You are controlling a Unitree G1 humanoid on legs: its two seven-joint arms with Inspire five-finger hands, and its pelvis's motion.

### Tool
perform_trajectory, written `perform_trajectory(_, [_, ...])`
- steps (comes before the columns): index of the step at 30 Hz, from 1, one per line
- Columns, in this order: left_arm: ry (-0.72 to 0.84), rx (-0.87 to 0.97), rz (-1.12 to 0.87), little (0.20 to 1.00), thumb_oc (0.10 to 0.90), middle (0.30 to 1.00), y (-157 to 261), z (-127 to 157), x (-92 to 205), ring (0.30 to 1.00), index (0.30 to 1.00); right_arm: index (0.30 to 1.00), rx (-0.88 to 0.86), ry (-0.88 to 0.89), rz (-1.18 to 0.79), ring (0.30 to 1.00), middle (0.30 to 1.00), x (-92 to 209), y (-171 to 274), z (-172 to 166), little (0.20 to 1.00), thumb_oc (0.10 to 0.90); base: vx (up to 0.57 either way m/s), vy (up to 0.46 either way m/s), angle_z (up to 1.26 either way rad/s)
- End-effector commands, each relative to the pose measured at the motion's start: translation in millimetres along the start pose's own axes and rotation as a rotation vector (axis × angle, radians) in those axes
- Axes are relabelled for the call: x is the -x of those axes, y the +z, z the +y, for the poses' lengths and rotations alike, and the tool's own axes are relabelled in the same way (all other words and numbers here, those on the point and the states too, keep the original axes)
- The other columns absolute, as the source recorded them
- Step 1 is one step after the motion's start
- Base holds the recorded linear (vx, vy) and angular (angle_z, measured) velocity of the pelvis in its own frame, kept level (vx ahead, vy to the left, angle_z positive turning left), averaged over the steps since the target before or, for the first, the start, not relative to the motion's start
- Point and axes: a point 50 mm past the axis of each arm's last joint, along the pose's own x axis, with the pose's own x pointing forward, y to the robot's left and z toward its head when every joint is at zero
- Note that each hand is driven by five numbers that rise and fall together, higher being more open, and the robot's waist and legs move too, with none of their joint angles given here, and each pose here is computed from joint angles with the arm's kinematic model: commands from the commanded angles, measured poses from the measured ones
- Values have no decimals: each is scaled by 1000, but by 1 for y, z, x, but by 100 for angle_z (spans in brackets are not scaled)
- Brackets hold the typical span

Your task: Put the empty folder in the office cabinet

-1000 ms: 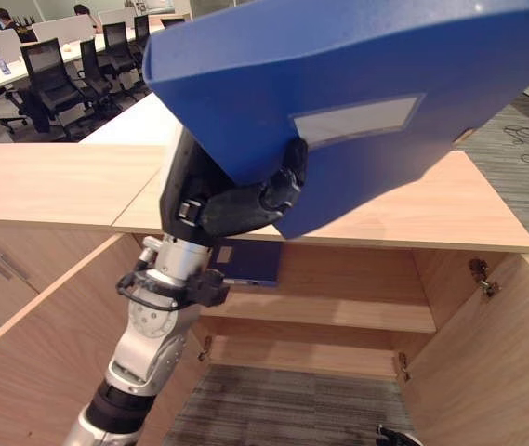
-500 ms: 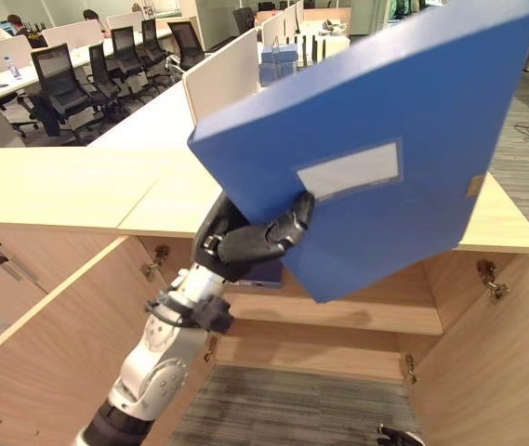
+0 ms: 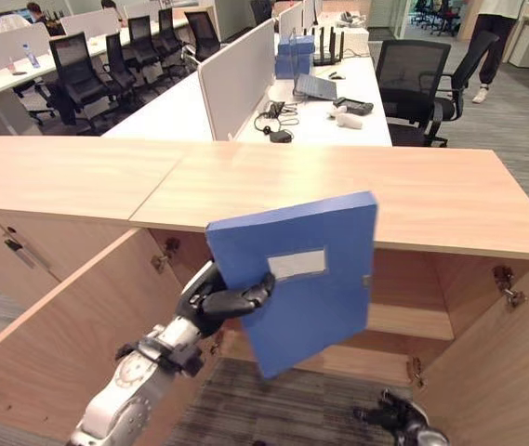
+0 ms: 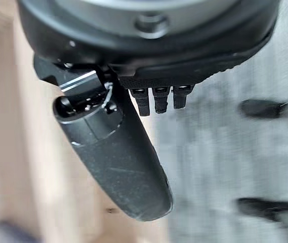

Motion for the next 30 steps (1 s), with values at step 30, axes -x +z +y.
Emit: perform_trajectory(30, [-37,-185,-441,300,400,300,83,8,-15,300,300,900,46,783,-929,900,900,100,226,65,900,800,0,1,0])
